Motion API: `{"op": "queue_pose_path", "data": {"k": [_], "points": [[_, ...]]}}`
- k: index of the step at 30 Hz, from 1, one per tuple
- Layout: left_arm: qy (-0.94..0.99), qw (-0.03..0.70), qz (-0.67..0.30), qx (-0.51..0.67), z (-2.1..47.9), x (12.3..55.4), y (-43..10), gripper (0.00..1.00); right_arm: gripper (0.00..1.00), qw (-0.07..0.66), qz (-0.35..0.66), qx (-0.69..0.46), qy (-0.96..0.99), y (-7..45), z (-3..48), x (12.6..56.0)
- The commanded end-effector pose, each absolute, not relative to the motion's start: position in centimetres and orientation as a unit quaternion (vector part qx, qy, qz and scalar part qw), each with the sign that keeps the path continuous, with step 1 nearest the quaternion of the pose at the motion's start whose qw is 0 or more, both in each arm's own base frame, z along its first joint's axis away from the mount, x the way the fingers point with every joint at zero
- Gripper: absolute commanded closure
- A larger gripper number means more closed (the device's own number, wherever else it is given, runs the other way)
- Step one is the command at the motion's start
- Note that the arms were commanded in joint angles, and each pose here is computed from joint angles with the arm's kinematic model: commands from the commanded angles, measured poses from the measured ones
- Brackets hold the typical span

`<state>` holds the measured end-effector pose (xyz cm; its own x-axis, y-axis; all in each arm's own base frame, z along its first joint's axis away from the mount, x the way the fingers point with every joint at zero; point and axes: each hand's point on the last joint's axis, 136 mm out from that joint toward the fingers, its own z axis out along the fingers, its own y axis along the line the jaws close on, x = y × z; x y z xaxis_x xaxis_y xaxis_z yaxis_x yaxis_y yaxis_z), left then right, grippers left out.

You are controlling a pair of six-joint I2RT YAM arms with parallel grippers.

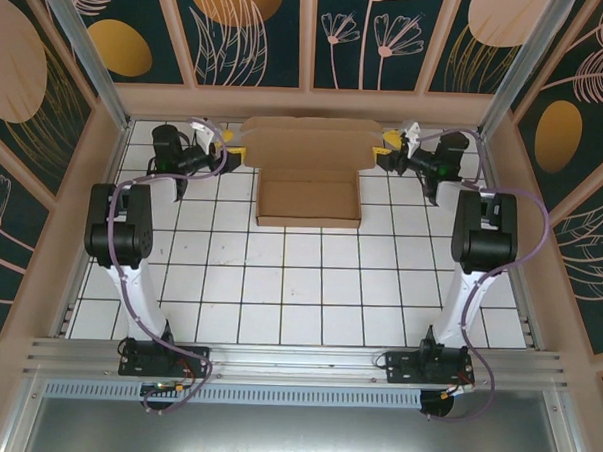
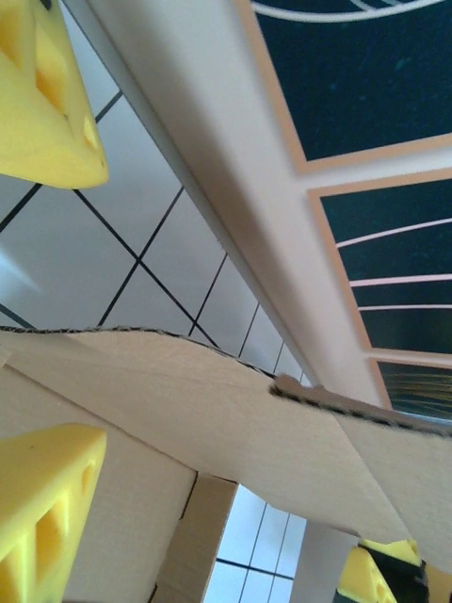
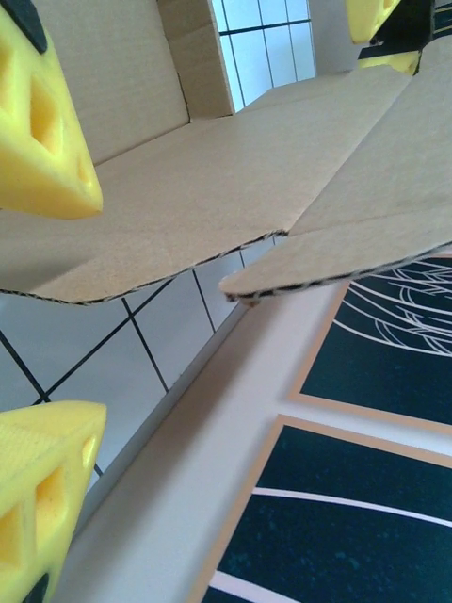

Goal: Fold the paper box

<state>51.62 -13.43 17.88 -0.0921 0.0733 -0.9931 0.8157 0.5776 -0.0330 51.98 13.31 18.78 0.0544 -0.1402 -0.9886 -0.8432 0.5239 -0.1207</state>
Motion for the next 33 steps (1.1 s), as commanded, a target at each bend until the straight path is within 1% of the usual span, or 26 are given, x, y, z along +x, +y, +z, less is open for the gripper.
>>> {"op": "queue_pose_path", "data": {"k": [1, 6, 9, 13, 15, 19, 21, 22, 25, 29, 33], "points": [[0.63, 0.6, -0.333, 0.363, 19.8, 52.0, -14.3, 0.35, 0.48, 0.591, 0.304, -0.413, 0.622, 14.7, 17.9, 52.2], [0.627, 0.596, -0.339, 0.37, 19.6, 52.9, -14.8, 0.36, 0.57, 0.57, 0.309, -0.429, 0.629, 15.7, 17.0, 52.7], [0.626, 0.589, -0.341, 0.38, 19.4, 53.0, -15.4, 0.43, 0.68, 0.567, 0.311, -0.431, 0.629, 16.0, 17.0, 52.8], [0.634, 0.57, -0.333, 0.403, 18.1, 53.1, -16.2, 0.61, 0.86, 0.561, 0.309, -0.436, 0.632, 16.2, 17.0, 52.8], [0.635, 0.567, -0.333, 0.406, 17.8, 53.1, -16.5, 0.69, 0.91, 0.558, 0.306, -0.441, 0.632, 16.5, 17.0, 52.6], [0.646, 0.558, -0.313, 0.415, 17.3, 53.3, -16.8, 0.87, 0.98, 0.567, 0.289, -0.434, 0.637, 16.7, 17.7, 52.6], [0.653, 0.563, -0.302, 0.407, 17.5, 53.5, -16.9, 0.93, 0.99, 0.578, 0.273, -0.414, 0.648, 16.8, 18.1, 53.0], [0.656, 0.572, -0.295, 0.394, 18.0, 53.8, -16.8, 0.99, 0.99, 0.586, 0.263, -0.399, 0.655, 16.9, 18.4, 53.3], [0.669, 0.591, -0.28, 0.354, 18.8, 54.3, -17.0, 1.0, 1.0, 0.605, 0.235, -0.34, 0.68, 17.3, 19.1, 54.1], [0.681, 0.609, -0.261, 0.311, 19.7, 54.1, -18.4, 1.0, 1.0, 0.61, 0.195, -0.312, 0.701, 19.0, 19.3, 54.1], [0.706, 0.632, -0.231, 0.221, 20.7, 54.7, -18.4, 1.0, 1.0, 0.618, 0.147, -0.266, 0.725, 20.7, 19.0, 54.2]]}}
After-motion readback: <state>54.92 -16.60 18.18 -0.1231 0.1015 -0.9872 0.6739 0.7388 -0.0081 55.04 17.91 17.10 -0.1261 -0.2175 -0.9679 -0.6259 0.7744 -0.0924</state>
